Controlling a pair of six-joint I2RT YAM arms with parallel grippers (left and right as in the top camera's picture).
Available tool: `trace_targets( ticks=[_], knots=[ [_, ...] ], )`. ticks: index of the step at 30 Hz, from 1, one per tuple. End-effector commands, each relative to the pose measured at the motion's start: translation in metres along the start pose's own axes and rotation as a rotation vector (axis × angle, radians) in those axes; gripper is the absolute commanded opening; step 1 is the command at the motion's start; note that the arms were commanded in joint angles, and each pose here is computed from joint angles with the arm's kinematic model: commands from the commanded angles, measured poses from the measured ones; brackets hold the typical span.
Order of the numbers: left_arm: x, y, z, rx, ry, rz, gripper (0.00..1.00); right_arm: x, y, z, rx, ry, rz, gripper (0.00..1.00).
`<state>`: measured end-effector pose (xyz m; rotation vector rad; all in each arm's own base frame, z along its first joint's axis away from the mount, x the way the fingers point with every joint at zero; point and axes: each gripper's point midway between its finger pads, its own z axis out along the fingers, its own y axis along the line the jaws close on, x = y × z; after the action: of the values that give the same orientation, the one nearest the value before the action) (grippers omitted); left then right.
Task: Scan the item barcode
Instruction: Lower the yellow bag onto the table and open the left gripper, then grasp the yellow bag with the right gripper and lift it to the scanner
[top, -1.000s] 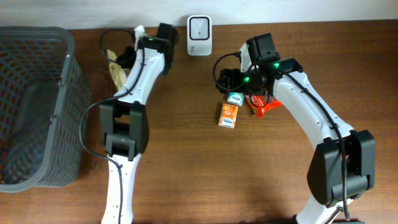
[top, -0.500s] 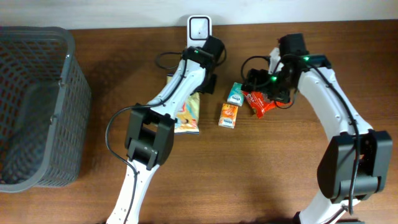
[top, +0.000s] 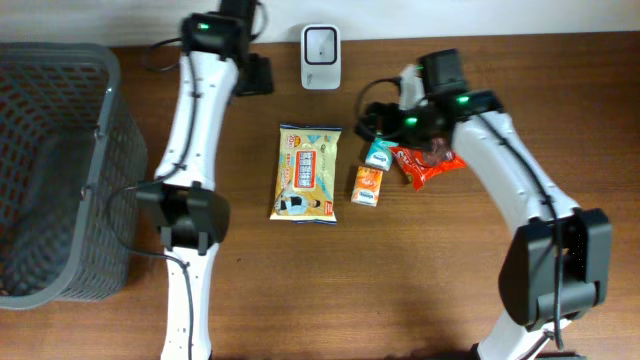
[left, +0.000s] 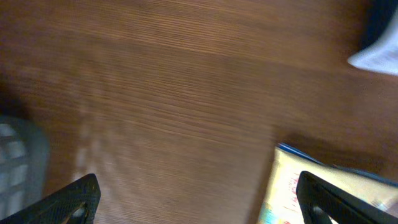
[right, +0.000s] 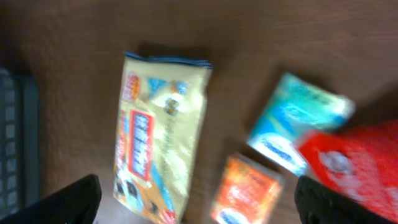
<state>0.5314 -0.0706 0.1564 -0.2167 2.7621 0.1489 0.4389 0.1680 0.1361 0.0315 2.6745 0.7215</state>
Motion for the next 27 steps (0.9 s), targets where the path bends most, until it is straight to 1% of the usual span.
trace_targets(
  ticks=[1,4,5,8,11,12,14,17,18,19,20,21,22,23,24,25,26,27],
  knots=[
    [-0.003,0.016,0.003,0.01,0.012,-0.064,0.99,0.006,0.018,0.032,0.129,-0.046,0.025,0.99],
    [-0.005,0.027,0.005,0.002,0.015,-0.085,0.99,0.027,0.043,0.075,0.114,-0.008,-0.002,0.99],
    [-0.008,0.026,0.005,0.005,0.005,-0.086,0.99,0.042,0.042,0.094,0.157,0.019,-0.001,0.99],
    [-0.008,0.026,0.005,0.004,0.005,-0.086,0.99,0.072,0.055,0.132,0.181,0.061,-0.068,0.99],
    [-0.008,0.026,0.005,0.004,0.005,-0.086,0.99,0.084,0.056,0.142,0.287,0.024,-0.136,1.0],
    [-0.008,0.026,0.005,0.004,0.005,-0.086,0.99,0.087,0.059,0.143,0.306,0.012,-0.156,0.98],
    [-0.008,0.026,0.005,0.004,0.005,-0.086,0.99,0.092,0.063,0.144,0.318,0.007,-0.169,0.98],
    [-0.008,0.026,0.005,0.004,0.005,-0.086,0.99,0.1,0.054,0.154,0.362,0.014,-0.176,0.96],
    [-0.008,0.026,0.005,0.004,0.005,-0.086,0.99,0.106,0.045,0.163,0.382,0.033,-0.158,0.85],
    [-0.008,0.026,0.005,0.004,0.005,-0.086,0.99,0.109,0.041,0.166,0.392,0.042,-0.14,0.78],
    [-0.008,0.026,0.005,0.004,0.005,-0.086,0.99,0.111,0.039,0.167,0.397,0.043,-0.12,0.64],
    [-0.008,0.026,0.005,0.004,0.005,-0.086,0.99,0.107,0.041,0.167,0.393,0.026,-0.115,0.34],
    [-0.008,0.026,0.005,0.004,0.005,-0.086,0.99,0.1,0.042,0.165,0.393,0.011,-0.111,0.2],
    [-0.008,0.026,0.005,0.004,0.005,-0.086,0.99,0.091,0.042,0.161,0.394,0.002,-0.099,0.1],
    [-0.008,0.026,0.005,0.004,0.005,-0.086,0.99,0.084,0.041,0.157,0.398,-0.004,-0.089,0.07],
    [-0.008,0.026,0.005,0.004,0.005,-0.086,0.99,0.065,0.04,0.146,0.401,-0.019,-0.075,0.04],
    [-0.008,0.026,0.005,0.004,0.005,-0.086,0.99,0.03,0.042,0.127,0.39,-0.05,-0.095,0.04],
    [-0.008,0.026,0.005,0.004,0.006,-0.086,0.99,0.01,0.045,0.116,0.373,-0.072,-0.115,0.04]
  ],
)
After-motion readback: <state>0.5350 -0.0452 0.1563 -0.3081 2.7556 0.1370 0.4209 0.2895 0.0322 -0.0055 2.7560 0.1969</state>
